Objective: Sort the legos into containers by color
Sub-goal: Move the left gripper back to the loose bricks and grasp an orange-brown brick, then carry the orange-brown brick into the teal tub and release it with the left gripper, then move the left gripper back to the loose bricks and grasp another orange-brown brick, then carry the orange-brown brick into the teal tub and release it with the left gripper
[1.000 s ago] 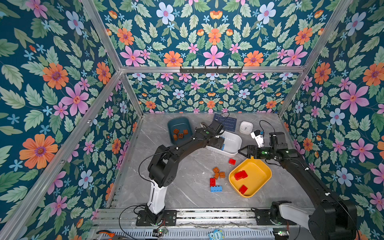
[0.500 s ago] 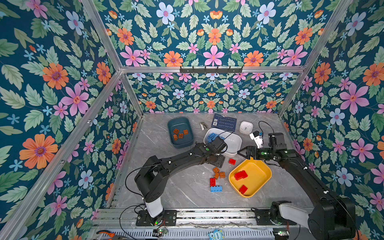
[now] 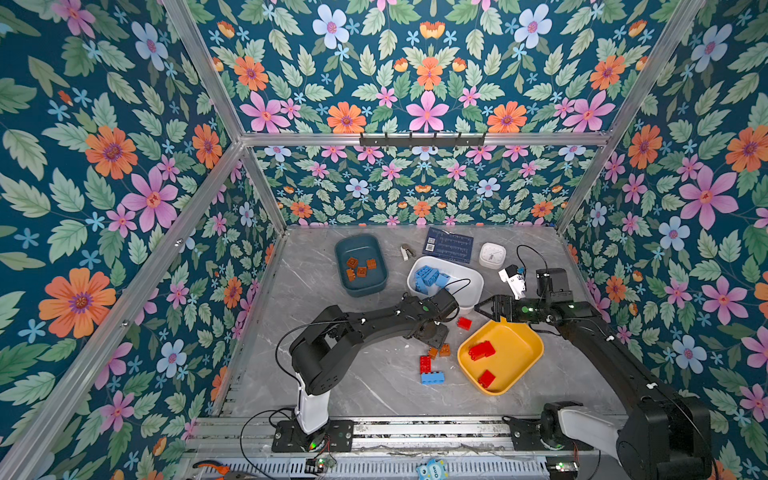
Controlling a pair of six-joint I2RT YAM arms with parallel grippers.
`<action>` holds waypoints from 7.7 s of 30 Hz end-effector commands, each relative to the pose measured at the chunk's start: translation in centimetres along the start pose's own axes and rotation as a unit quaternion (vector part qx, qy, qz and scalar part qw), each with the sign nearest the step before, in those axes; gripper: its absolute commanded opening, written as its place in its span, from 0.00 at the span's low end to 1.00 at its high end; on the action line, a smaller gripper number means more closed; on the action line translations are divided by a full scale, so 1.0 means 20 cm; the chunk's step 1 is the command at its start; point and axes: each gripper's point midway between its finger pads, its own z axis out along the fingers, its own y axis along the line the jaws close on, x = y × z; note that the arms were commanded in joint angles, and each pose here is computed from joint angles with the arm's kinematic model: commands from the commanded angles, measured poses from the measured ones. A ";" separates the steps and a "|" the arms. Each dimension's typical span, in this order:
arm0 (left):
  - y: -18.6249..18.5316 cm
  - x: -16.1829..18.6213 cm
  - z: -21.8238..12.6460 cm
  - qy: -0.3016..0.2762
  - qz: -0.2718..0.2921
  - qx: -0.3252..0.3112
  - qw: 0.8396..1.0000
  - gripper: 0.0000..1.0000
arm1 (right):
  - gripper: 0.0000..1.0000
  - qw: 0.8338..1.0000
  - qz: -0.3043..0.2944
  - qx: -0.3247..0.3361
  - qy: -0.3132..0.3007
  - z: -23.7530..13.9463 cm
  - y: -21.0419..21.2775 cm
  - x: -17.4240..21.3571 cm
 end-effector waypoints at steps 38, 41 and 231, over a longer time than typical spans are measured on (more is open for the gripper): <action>0.12 0.08 0.04 0.012 -0.080 -0.023 0.996 0.51 | 0.99 1.000 0.002 -0.005 0.005 0.02 -0.01 0.01; 0.12 0.08 0.05 0.013 -0.081 -0.024 0.996 0.48 | 0.99 1.000 0.002 -0.005 0.006 0.02 -0.01 0.01; 1.31 -0.51 -0.27 -0.119 -0.169 -0.080 0.975 0.72 | 0.99 1.000 -0.004 -0.015 0.010 0.12 0.06 -0.03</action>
